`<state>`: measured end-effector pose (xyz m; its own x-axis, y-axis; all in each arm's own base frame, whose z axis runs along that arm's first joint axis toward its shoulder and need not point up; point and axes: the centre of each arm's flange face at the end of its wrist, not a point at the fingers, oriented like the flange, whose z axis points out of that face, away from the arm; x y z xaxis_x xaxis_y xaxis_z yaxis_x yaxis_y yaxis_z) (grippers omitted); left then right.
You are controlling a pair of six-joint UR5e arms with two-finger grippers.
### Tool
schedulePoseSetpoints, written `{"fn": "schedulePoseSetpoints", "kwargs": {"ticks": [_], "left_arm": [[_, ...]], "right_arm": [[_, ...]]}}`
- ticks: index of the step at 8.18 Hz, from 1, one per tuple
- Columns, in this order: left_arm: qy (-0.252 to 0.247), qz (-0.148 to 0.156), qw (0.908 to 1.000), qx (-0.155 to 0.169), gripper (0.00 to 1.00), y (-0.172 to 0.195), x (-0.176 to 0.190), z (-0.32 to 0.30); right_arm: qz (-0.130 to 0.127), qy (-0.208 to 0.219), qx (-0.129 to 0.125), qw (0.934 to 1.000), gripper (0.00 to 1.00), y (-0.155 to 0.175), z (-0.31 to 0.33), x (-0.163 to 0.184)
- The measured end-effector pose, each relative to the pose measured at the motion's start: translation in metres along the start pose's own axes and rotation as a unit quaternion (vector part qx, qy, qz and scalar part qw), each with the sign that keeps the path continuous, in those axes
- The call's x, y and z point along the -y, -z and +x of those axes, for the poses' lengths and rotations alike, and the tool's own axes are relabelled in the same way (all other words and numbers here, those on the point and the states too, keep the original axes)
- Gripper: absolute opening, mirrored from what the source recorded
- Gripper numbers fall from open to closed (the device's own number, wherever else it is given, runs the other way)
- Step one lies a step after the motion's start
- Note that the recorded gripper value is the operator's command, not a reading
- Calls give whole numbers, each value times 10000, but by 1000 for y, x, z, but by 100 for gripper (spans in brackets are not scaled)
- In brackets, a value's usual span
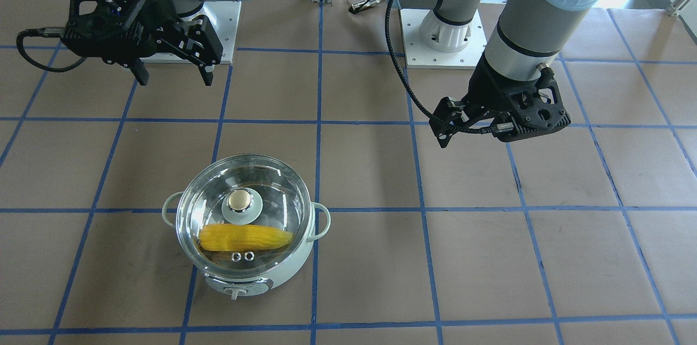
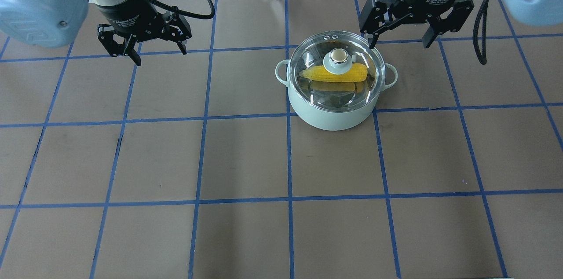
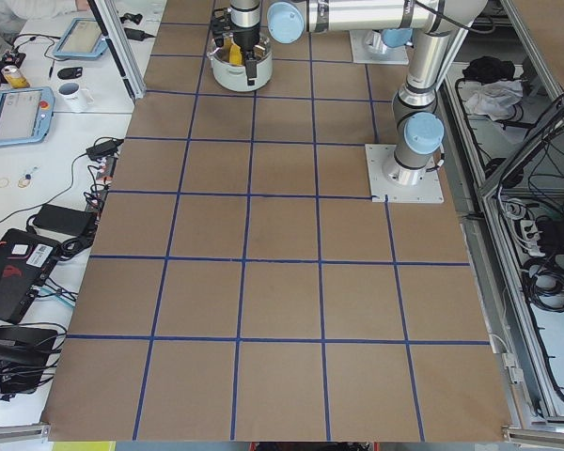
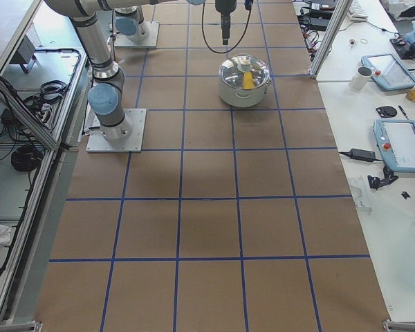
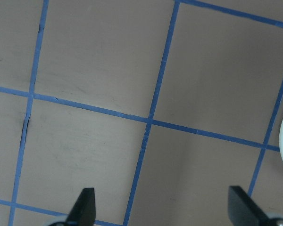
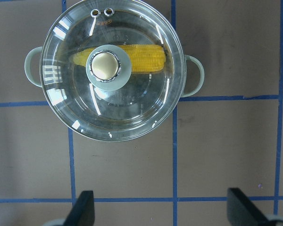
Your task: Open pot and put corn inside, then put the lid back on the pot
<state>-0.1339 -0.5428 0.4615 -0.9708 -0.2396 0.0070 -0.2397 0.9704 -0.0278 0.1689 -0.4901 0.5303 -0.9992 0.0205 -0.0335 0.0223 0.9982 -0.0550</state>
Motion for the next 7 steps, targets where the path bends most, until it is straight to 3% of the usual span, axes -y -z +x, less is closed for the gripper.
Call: {"fn": "schedulePoseSetpoints", "kwargs": {"ticks": [7], "left_arm": [[-76,119,9999,-5,100,16,-7,-3]], "right_arm": [[43,156,-37,9999,100,0,1,1]]}}
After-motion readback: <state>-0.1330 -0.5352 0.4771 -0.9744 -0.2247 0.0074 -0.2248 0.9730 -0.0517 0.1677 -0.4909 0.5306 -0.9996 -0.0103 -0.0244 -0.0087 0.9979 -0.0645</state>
